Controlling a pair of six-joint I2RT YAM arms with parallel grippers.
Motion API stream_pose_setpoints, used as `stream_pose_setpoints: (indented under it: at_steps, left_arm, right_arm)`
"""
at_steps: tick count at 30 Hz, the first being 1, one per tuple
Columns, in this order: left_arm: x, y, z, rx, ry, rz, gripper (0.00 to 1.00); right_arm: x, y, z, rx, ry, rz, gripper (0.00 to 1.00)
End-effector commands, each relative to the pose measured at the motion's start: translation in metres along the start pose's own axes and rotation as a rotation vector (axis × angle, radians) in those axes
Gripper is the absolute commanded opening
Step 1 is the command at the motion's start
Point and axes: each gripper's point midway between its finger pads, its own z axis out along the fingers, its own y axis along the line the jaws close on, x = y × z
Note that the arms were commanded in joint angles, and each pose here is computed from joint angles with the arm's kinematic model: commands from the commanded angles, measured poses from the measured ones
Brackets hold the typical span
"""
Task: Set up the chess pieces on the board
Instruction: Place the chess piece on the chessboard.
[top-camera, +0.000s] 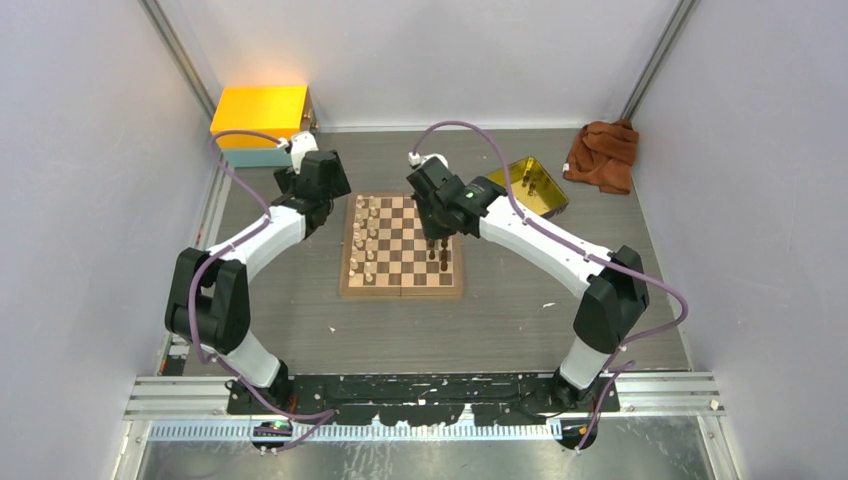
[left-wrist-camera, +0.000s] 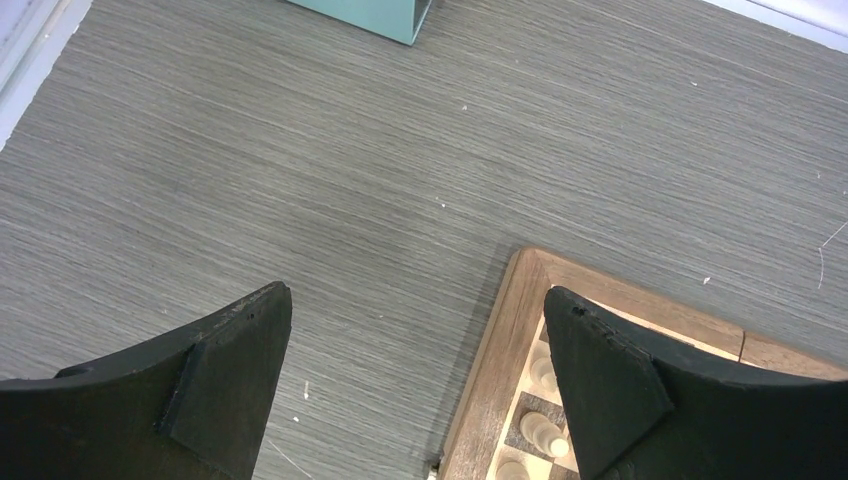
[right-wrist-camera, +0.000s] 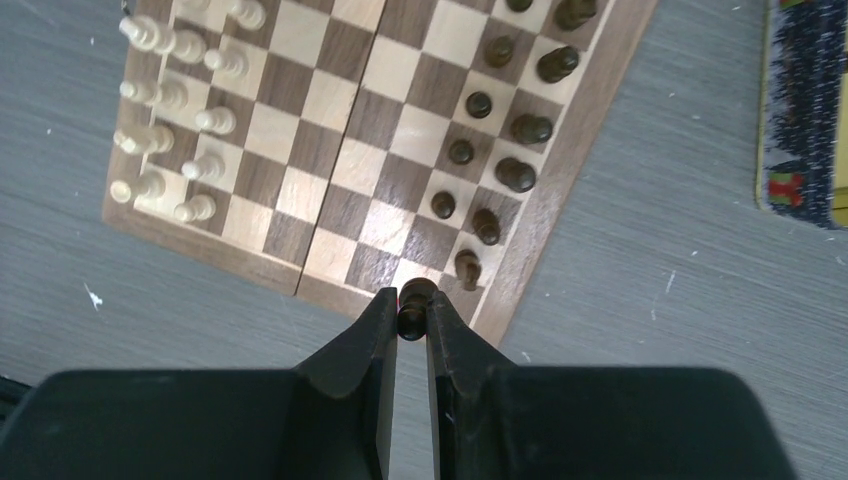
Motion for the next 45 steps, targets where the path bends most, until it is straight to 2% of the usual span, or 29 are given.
stream_pose_setpoints:
  at_steps: [1, 19, 45]
  left_arm:
    - [-0.026, 0.000, -0.010, 0.015, -0.073, -0.058, 0.97]
    - [-0.024, 0.002, -0.010, 0.008, -0.071, -0.053, 0.97]
    - [-0.025, 0.002, -0.008, 0.003, -0.074, -0.036, 0.97]
  right_arm:
    - [0.008, 0.014, -0.002, -0.007, -0.002, -0.001, 0.01]
    - [0.052, 0.016, 0.050, 0.032, 0.076, -0.039, 0.01]
    - [0.069, 0.007, 0.085, 0.062, 0.077, -0.037, 0.02]
